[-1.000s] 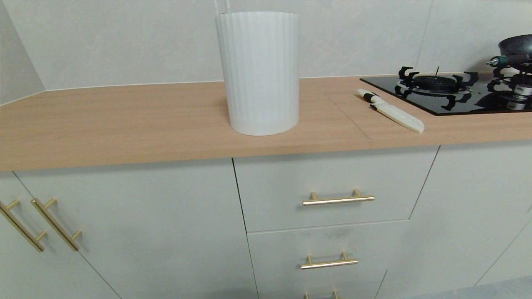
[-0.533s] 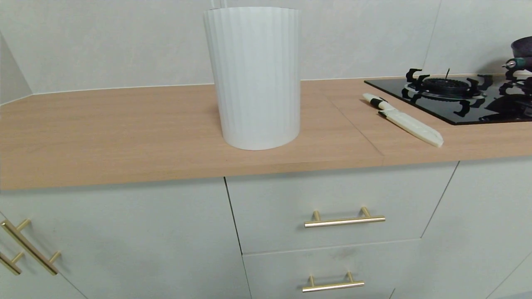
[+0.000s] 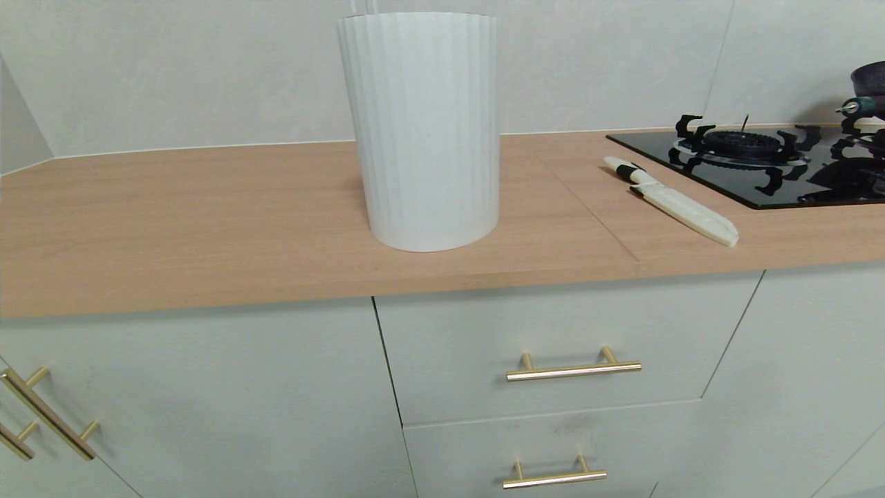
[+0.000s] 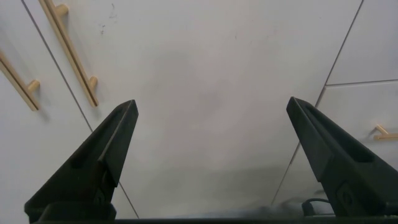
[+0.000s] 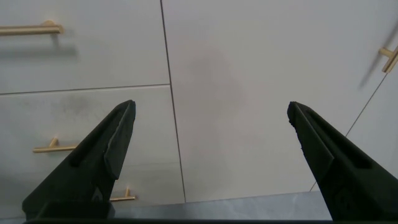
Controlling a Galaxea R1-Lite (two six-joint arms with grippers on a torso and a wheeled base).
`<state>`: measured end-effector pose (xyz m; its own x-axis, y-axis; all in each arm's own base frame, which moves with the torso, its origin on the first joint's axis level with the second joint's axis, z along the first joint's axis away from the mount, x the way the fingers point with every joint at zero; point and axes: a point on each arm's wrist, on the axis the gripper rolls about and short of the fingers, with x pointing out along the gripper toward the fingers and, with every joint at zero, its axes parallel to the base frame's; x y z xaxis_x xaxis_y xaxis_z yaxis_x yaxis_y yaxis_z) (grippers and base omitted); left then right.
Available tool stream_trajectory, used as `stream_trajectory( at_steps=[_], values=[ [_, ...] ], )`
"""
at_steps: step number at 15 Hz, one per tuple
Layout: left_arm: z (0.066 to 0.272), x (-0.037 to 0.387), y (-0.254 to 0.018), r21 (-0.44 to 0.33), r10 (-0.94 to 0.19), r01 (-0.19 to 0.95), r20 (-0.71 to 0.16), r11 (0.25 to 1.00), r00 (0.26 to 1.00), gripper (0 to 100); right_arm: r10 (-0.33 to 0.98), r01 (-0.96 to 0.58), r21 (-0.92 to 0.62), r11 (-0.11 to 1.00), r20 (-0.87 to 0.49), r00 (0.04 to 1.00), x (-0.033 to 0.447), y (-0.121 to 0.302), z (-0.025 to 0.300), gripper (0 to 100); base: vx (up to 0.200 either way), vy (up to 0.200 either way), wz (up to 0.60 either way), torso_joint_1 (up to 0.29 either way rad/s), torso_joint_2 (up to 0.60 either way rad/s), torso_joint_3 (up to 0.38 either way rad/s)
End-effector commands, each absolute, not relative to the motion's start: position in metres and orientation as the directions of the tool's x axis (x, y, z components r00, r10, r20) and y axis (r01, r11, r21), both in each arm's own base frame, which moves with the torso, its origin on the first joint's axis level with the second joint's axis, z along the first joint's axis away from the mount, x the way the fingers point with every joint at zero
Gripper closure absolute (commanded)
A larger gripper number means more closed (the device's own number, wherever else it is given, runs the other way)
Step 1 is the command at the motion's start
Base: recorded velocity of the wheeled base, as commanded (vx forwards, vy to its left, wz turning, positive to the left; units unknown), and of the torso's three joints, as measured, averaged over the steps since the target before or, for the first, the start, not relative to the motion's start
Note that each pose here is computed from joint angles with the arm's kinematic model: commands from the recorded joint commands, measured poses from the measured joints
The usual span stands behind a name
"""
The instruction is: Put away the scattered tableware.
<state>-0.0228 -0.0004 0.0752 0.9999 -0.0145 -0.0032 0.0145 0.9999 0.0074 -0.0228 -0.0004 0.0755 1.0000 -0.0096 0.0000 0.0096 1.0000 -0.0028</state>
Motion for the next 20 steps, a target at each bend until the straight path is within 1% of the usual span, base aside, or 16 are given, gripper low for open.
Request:
stream_trajectory(
  at_steps=[1,5,9,20],
  values=[
    [0.0752,-0.0228,-0.0004,0.008,-0.015,0.015,-0.003,1.000,1.000,0,-0.009,0.009,-0.003,1.000,-0.002,1.000,-0.0227,-0.0004,0.0755,0,0.000,0.000,0.00,0.000,0.00,0.000],
    [0.0752,-0.0228,-0.0004,0.008,-0.014,0.014,-0.003,1.000,1.000,0,-0.009,0.009,-0.003,1.000,-0.002,1.000,-0.0227,-0.0004,0.0755,0,0.000,0.000,0.00,0.000,0.00,0.000],
    [0.0752,-0.0228,-0.0004,0.008,-0.014,0.014,-0.003,1.000,1.000,0,-0.009,0.009,-0.003,1.000,-0.002,1.000,-0.0227,-0.0004,0.0755,0,0.000,0.000,0.00,0.079,-0.25,-0.257],
    [0.0752,-0.0228,-0.0004,0.008,-0.015,0.015,-0.003,1.000,1.000,0,-0.011,0.011,-0.003,1.000,-0.002,1.000,-0.0227,-0.0004,0.0755,0,0.000,0.000,0.00,0.167,-0.49,-0.298]
  ],
)
